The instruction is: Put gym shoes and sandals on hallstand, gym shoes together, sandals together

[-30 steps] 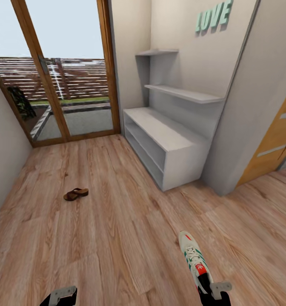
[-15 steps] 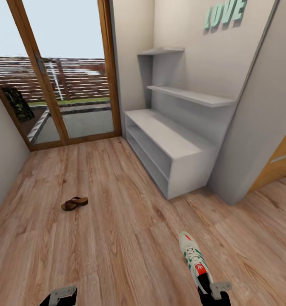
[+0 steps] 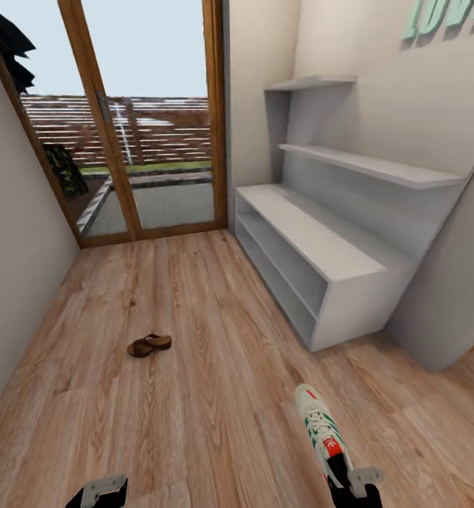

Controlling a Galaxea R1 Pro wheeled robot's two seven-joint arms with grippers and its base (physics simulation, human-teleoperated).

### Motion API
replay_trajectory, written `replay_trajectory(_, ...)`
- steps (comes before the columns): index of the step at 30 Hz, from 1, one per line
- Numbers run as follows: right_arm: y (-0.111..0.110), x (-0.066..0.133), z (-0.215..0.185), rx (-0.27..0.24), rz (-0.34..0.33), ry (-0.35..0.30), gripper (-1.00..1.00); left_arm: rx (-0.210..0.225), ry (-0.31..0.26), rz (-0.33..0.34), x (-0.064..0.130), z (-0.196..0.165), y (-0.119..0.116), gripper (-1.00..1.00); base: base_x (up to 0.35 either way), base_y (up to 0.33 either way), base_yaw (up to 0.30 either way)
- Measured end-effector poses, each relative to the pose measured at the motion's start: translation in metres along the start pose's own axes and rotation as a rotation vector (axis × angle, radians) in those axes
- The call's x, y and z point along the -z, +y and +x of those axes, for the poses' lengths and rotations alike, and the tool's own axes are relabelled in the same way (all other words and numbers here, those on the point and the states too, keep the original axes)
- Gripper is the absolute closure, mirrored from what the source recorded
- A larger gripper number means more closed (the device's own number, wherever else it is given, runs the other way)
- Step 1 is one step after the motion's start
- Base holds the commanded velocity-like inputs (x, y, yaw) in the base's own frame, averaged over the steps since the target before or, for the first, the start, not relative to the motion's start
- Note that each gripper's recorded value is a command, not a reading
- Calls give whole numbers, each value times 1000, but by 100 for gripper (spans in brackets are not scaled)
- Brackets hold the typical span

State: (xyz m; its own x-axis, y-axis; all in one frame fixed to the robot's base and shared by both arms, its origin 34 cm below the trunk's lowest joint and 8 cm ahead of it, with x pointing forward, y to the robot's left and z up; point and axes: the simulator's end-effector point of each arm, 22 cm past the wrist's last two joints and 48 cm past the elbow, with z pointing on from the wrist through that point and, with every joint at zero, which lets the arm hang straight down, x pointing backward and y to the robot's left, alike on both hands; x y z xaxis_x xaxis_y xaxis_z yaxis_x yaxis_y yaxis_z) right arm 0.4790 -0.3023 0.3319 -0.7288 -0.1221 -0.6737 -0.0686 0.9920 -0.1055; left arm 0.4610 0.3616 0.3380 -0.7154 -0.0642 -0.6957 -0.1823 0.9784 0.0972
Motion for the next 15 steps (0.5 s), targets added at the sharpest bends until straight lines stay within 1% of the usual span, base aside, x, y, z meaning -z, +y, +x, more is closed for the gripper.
replay_trajectory(11,0,0,0,0,0,0,100,0,0,0,0,0,0,-100,287,192,277)
replay_trajectory(15,0,0,0,0,0,0,100,0,0,0,0,0,0,-100,300,153,278)
